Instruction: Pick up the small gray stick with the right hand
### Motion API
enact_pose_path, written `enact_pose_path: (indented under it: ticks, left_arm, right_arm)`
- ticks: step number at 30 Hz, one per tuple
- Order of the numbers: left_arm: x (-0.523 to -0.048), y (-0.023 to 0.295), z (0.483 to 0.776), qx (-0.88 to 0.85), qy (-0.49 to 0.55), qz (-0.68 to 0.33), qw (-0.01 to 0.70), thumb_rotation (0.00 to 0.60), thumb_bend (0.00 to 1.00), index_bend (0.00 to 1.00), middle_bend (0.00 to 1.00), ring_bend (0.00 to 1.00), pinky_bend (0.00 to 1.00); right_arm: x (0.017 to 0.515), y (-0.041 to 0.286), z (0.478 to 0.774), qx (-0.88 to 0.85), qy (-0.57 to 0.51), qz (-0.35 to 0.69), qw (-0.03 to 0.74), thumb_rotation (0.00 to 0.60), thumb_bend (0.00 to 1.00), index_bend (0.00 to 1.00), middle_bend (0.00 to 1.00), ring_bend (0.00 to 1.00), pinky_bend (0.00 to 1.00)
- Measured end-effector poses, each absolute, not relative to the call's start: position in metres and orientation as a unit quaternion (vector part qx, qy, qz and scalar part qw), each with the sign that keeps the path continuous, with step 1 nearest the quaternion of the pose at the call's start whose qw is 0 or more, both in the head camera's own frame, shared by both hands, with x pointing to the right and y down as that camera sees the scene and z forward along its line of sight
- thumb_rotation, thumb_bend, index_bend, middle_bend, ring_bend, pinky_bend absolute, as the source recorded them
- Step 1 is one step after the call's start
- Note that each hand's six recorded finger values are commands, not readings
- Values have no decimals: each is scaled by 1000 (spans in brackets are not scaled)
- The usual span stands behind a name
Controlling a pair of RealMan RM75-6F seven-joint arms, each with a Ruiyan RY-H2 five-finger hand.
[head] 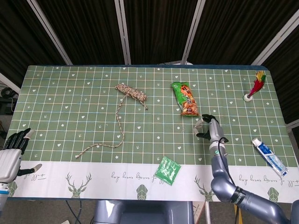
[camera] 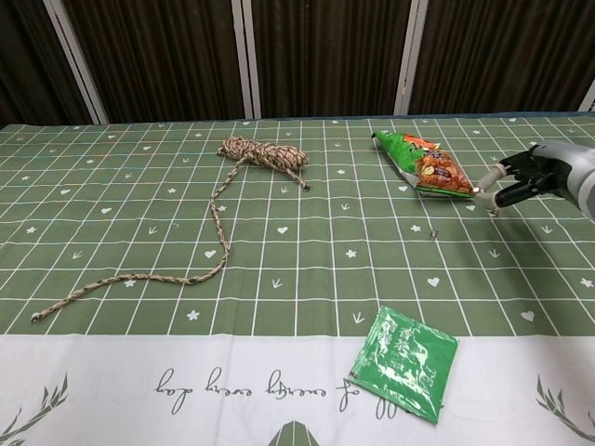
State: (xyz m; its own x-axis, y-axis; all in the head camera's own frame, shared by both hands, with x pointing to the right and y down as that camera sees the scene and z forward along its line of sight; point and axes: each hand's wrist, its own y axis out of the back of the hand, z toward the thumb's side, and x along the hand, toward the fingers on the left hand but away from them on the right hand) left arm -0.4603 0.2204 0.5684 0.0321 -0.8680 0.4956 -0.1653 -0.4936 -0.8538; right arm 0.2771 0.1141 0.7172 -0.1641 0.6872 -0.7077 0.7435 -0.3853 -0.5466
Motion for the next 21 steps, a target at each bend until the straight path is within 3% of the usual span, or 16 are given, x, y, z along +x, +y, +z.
enact_pose_path:
  ticks: [10,21]
  left_arm:
    - [-460,221,568,-649,397,-570,310,600,77,0,0,0,0]
    - [-460,221,569,-649,396,-570,312,600,79,0,0,0,0]
  right_arm:
    - [260,108,708,620,617,-459,156,600,372,597,157,0,0]
    - [227,120,708,624,616,-441,193,600,373,598,157,0,0]
